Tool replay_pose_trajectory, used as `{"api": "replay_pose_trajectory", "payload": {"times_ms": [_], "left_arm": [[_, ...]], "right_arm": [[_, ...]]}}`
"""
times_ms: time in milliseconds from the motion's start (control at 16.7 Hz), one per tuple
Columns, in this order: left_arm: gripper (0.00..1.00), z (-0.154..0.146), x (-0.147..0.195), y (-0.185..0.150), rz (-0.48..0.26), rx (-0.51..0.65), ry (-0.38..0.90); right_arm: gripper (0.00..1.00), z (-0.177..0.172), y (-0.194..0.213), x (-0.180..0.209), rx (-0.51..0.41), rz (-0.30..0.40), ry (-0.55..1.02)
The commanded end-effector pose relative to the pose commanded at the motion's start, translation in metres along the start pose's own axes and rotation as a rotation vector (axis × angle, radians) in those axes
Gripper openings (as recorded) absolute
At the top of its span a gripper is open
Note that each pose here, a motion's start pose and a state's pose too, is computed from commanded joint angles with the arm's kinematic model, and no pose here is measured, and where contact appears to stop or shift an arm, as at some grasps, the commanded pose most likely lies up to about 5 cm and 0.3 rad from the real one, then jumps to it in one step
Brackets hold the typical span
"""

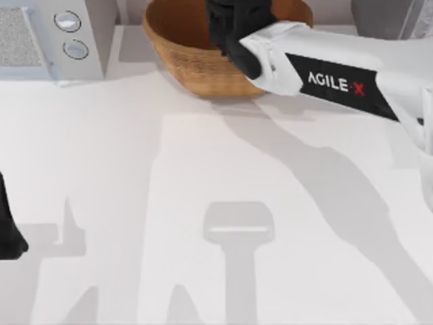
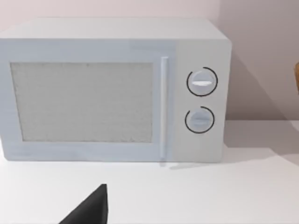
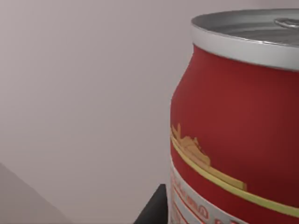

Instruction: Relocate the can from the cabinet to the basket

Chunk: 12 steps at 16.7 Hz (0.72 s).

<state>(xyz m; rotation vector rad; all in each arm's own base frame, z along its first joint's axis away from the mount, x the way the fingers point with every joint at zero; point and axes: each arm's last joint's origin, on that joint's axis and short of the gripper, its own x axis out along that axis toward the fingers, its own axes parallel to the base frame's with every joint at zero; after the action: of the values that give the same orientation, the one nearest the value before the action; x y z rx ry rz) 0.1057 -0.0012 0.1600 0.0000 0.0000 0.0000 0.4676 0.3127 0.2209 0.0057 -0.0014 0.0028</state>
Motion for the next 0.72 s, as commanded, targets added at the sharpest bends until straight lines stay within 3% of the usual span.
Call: {"api": "replay_pose_trajectory", "payload": {"times_ms": [480,720], "left_arm": [[1.00,0.0000,0.0000,0.0000,0.000,0.000,0.000],[1.00,0.0000,0.0000,0.0000,0.000,0.000,0.000]], "right_arm": [[0.98,0.0000,0.0000,0.0000,0.000,0.000,0.000],[1.00,0.0000,0.0000,0.0000,0.000,0.000,0.000]]}}
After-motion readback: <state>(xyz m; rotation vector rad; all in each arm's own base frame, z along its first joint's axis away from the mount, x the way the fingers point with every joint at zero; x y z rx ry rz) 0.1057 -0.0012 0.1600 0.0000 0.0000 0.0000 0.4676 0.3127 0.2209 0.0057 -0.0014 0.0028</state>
